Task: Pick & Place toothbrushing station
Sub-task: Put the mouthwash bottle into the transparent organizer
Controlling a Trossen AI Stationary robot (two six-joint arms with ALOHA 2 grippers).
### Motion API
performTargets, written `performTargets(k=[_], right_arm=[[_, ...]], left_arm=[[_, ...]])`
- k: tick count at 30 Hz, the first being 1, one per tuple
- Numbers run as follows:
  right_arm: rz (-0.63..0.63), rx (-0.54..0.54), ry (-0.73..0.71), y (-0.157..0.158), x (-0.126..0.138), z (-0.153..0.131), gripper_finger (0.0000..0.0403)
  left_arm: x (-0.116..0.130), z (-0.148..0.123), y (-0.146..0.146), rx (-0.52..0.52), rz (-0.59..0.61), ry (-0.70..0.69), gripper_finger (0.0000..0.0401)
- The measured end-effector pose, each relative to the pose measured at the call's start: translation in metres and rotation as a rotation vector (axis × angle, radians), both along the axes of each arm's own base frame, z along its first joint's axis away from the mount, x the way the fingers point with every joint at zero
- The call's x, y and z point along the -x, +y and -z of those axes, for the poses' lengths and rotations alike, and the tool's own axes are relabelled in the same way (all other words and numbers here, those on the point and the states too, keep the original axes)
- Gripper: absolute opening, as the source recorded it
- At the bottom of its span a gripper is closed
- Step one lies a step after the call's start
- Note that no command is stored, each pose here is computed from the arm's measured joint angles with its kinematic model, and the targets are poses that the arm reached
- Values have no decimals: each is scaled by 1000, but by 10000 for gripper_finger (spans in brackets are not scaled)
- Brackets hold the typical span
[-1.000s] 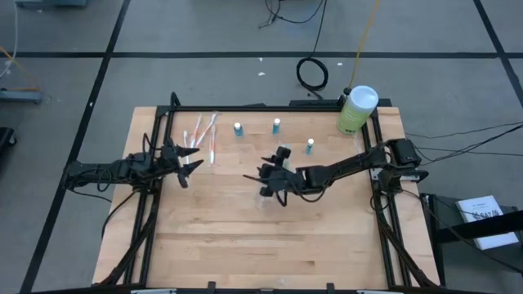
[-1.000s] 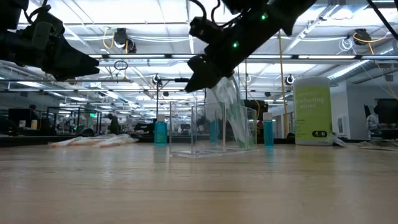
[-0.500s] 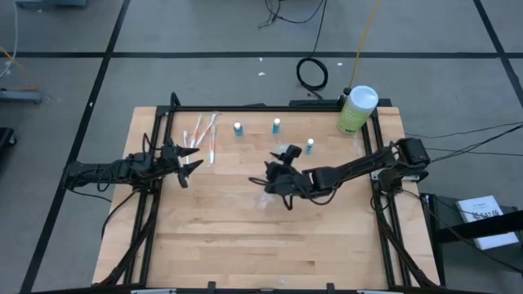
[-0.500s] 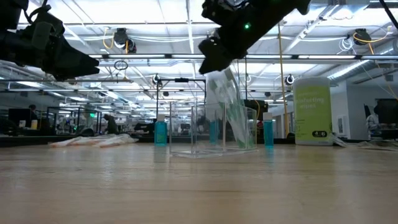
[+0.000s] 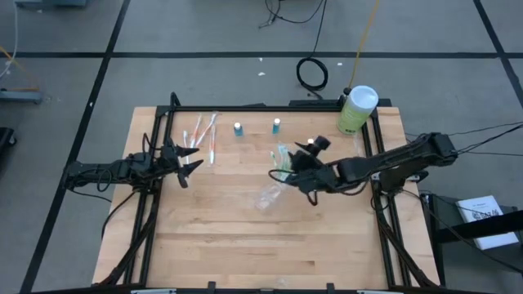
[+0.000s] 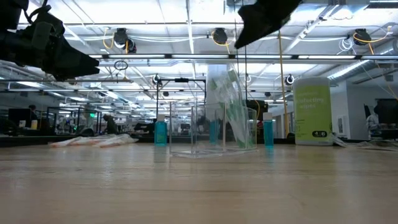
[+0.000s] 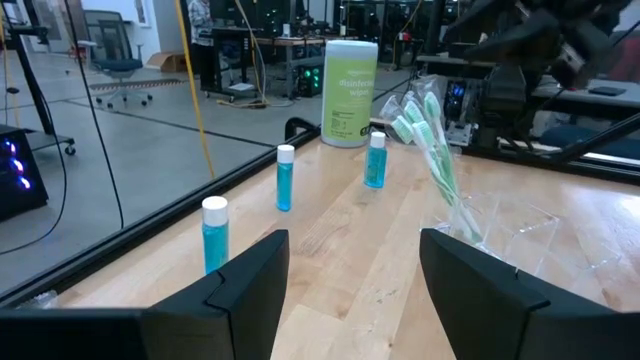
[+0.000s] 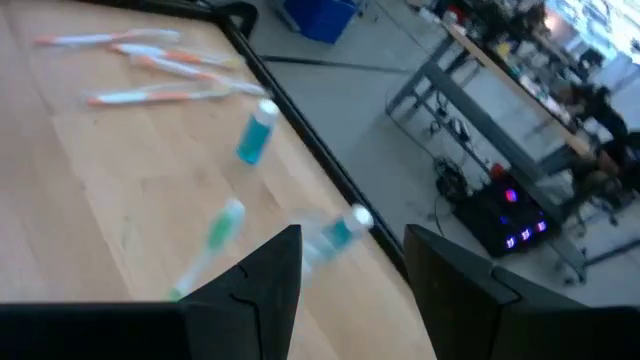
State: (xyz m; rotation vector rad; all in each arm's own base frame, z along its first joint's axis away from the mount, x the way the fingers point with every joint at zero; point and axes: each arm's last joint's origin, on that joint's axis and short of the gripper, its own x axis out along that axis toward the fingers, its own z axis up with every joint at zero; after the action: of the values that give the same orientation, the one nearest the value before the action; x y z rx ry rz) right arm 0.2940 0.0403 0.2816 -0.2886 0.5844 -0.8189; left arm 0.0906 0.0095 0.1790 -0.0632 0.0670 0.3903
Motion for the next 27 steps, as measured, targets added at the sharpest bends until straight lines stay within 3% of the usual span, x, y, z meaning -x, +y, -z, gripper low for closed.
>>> performTargets(k=[3, 11, 17, 27], right_arm=[[72, -41, -4, -6, 25, 6, 168], [217, -172, -118, -30, 80, 56, 160], [190, -525, -94, -71, 84, 61, 182], [249, -609, -139, -125, 85, 62, 199]], left_arm=[[0, 0, 0, 0, 0, 0, 235], [0, 0, 0, 0, 0, 0, 235], [0, 0, 0, 0, 0, 0, 235], [0, 0, 0, 0, 0, 0, 235]])
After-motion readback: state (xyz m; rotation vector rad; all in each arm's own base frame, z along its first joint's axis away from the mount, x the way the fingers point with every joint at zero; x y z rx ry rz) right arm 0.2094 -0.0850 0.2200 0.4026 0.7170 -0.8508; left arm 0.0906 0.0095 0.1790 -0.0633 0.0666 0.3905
